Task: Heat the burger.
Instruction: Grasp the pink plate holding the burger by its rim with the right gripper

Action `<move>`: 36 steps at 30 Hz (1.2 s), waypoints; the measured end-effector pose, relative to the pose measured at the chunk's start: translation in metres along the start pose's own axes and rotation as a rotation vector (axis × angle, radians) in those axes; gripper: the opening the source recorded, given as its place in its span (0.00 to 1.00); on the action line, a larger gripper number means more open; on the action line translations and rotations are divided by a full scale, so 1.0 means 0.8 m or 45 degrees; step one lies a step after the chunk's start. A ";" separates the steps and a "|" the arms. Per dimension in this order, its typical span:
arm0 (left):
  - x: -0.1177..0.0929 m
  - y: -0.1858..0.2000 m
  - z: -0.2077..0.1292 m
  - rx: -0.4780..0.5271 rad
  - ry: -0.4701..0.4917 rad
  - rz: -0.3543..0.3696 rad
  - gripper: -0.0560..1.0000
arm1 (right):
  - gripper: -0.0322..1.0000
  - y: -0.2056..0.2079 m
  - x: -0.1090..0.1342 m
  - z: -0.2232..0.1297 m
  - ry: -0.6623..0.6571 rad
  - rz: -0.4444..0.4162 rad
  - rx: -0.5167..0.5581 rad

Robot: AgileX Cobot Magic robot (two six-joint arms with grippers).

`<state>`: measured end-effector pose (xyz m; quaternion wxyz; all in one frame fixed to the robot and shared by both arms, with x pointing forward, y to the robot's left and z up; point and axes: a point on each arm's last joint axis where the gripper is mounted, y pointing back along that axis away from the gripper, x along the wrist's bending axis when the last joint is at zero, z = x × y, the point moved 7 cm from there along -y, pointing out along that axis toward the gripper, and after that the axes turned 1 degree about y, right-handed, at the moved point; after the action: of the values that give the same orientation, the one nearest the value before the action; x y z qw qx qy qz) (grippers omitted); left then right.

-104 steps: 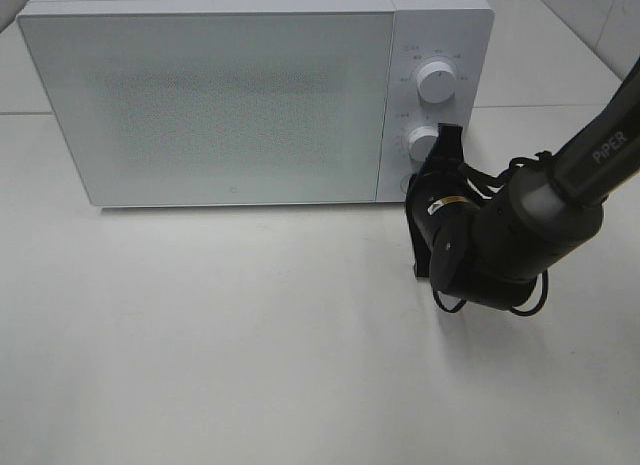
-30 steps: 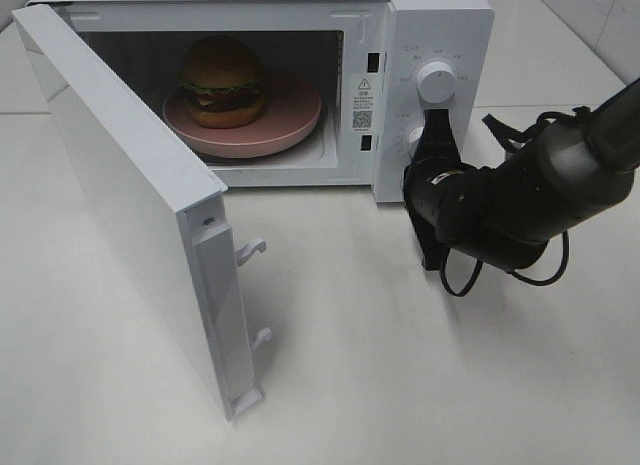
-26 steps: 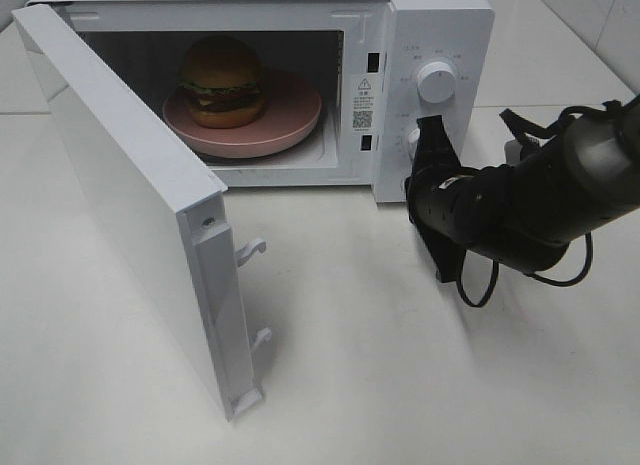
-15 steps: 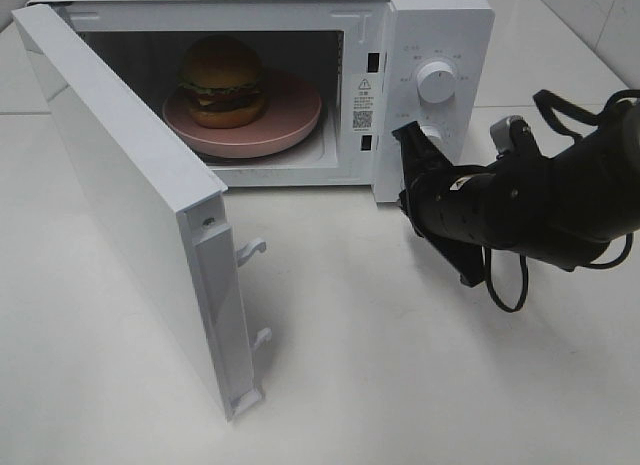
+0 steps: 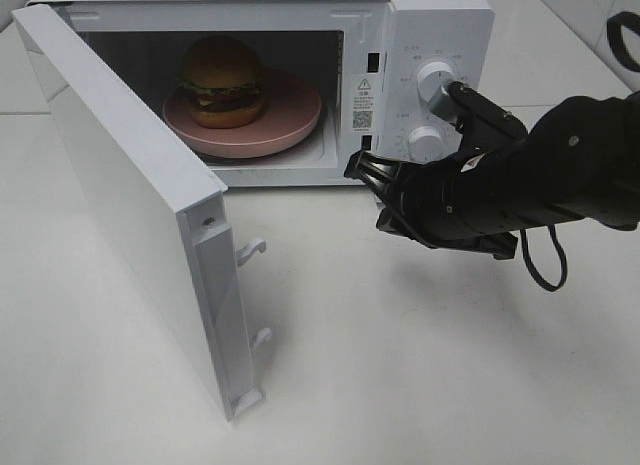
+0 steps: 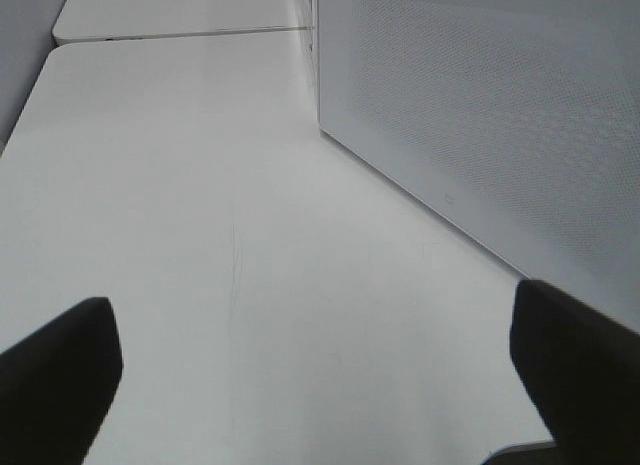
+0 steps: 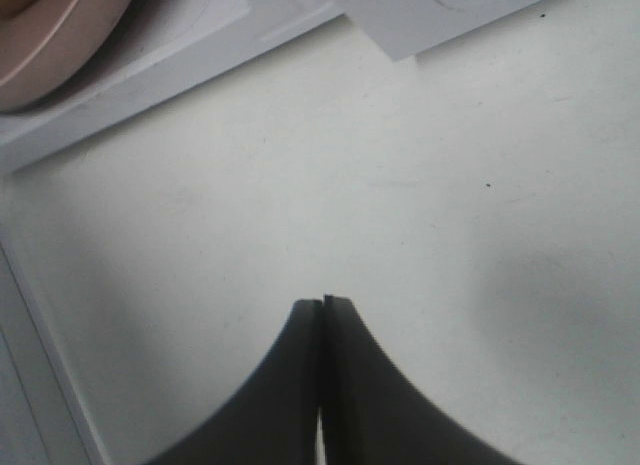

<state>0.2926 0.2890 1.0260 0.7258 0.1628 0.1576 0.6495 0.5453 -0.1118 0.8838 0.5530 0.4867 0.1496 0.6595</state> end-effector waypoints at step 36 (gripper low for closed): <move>0.000 0.000 0.000 0.000 0.000 0.000 0.98 | 0.07 0.096 0.018 -0.024 1.786 0.168 0.660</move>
<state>0.2926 0.2890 1.0260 0.7258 0.1628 0.1576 0.6495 0.4861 -0.1190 0.9380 0.1549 0.0749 0.5879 0.7904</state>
